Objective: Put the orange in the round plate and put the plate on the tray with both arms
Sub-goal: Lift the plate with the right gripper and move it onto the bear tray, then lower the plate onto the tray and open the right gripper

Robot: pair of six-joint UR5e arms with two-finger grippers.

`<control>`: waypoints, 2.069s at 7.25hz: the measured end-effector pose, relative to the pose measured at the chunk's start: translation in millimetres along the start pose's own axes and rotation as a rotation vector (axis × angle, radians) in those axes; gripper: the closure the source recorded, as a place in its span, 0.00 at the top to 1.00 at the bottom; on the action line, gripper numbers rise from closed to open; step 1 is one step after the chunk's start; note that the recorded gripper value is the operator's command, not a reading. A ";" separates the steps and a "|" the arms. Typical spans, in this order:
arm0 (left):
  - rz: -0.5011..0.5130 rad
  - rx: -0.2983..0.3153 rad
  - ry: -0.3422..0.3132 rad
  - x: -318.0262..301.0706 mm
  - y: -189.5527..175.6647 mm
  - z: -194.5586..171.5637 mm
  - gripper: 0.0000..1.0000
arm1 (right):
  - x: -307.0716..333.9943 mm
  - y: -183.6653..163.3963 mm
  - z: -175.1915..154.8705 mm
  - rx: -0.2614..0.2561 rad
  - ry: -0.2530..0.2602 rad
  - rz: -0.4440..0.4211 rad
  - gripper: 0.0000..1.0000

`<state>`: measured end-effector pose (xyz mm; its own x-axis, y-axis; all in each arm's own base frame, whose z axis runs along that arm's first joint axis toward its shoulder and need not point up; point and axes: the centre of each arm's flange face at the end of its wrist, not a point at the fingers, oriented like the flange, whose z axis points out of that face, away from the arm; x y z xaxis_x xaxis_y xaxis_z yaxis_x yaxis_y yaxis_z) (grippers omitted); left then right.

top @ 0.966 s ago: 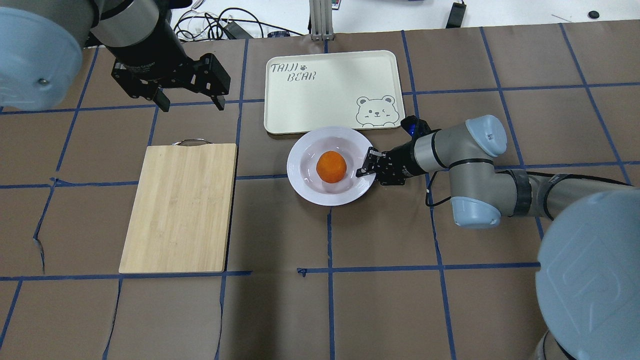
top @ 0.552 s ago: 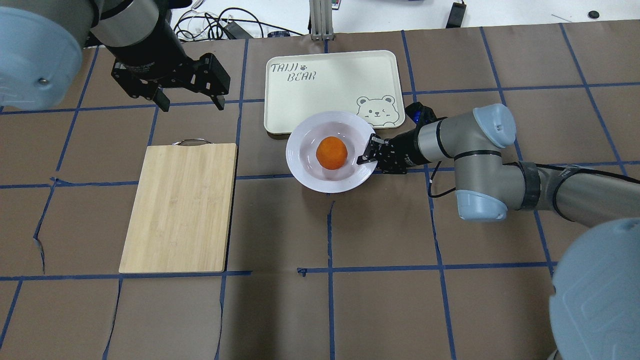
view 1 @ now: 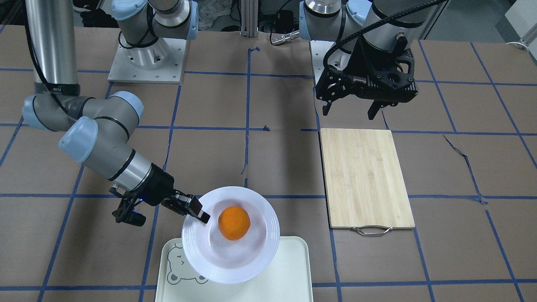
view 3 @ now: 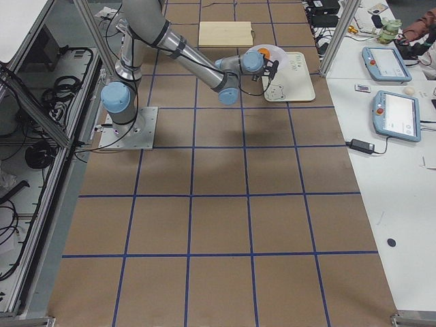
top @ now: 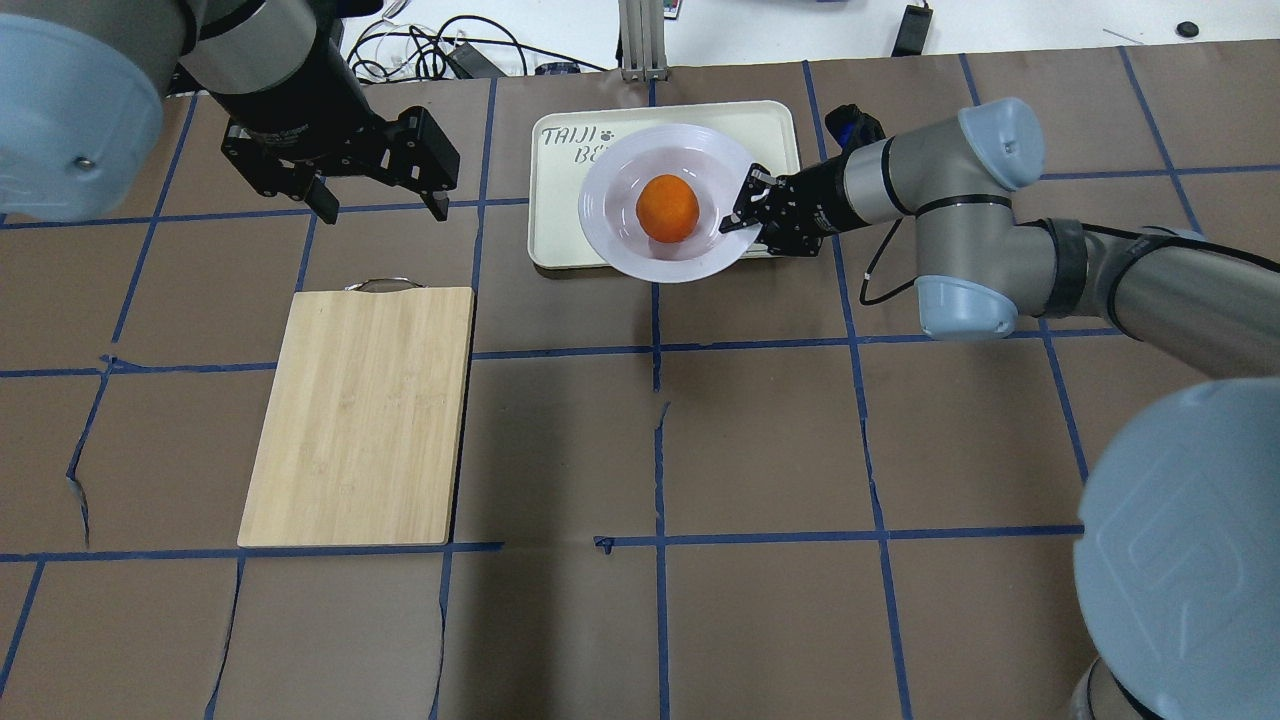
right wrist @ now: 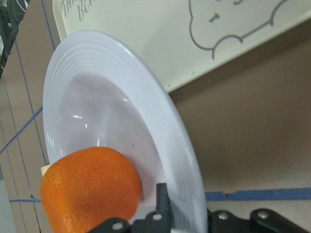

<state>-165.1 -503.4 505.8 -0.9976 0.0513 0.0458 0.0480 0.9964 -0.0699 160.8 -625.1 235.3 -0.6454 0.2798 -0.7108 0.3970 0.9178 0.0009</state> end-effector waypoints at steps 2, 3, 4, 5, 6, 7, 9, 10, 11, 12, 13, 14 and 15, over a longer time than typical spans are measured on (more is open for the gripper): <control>0.000 -0.001 0.000 0.0 -0.1 0.2 1.00 | -3.2 -62.5 25.3 0.021 0.021 -0.005 0.16; 0.000 0.000 0.000 0.0 -0.1 0.2 1.00 | -3.4 -83.3 35.4 0.010 0.032 0.010 0.16; 0.000 0.000 0.000 0.0 -0.2 0.1 1.00 | -1.4 -94.4 43.5 -0.004 0.040 0.025 0.16; 0.000 0.001 0.000 0.1 -0.1 0.0 1.00 | 2.5 -100.9 51.4 -0.014 0.043 0.033 0.17; 0.001 0.001 0.000 0.5 0.0 -0.1 1.00 | 6.0 -104.5 58.0 -0.021 0.044 0.039 0.24; 0.001 0.001 0.000 0.5 0.1 -0.1 1.00 | 8.4 -105.2 62.5 -0.027 0.046 0.042 0.44; 0.000 0.001 0.000 0.2 0.1 -0.3 1.00 | 13.3 -104.6 68.9 -0.036 0.050 0.049 0.72; 0.000 0.001 0.000 0.1 0.2 -0.3 1.00 | 12.9 -104.9 68.3 -0.033 0.053 0.047 0.76; 0.000 0.001 0.000 0.2 0.3 -0.5 1.00 | 10.1 -106.0 64.1 -0.021 0.062 0.037 0.96; 0.001 0.001 0.000 0.2 0.3 -0.4 1.00 | 7.1 -108.2 56.7 0.004 0.088 0.013 1.00; 0.001 0.000 0.000 0.3 0.3 -0.3 1.00 | 5.4 -111.3 47.3 0.032 0.122 -0.030 1.00; 0.001 0.000 0.000 0.4 0.3 -0.3 1.00 | 6.5 -116.9 33.8 0.064 0.164 -0.085 1.00; 0.001 0.001 0.000 0.3 0.3 -0.4 1.00 | 8.2 -123.2 15.4 0.084 0.216 -0.138 1.00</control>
<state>-165.4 -503.0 506.2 -0.9976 0.0519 0.0457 0.0486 0.9963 -0.0709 116.7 -740.2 218.5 -0.8178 0.2153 -0.5337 0.3425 0.9273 -0.1507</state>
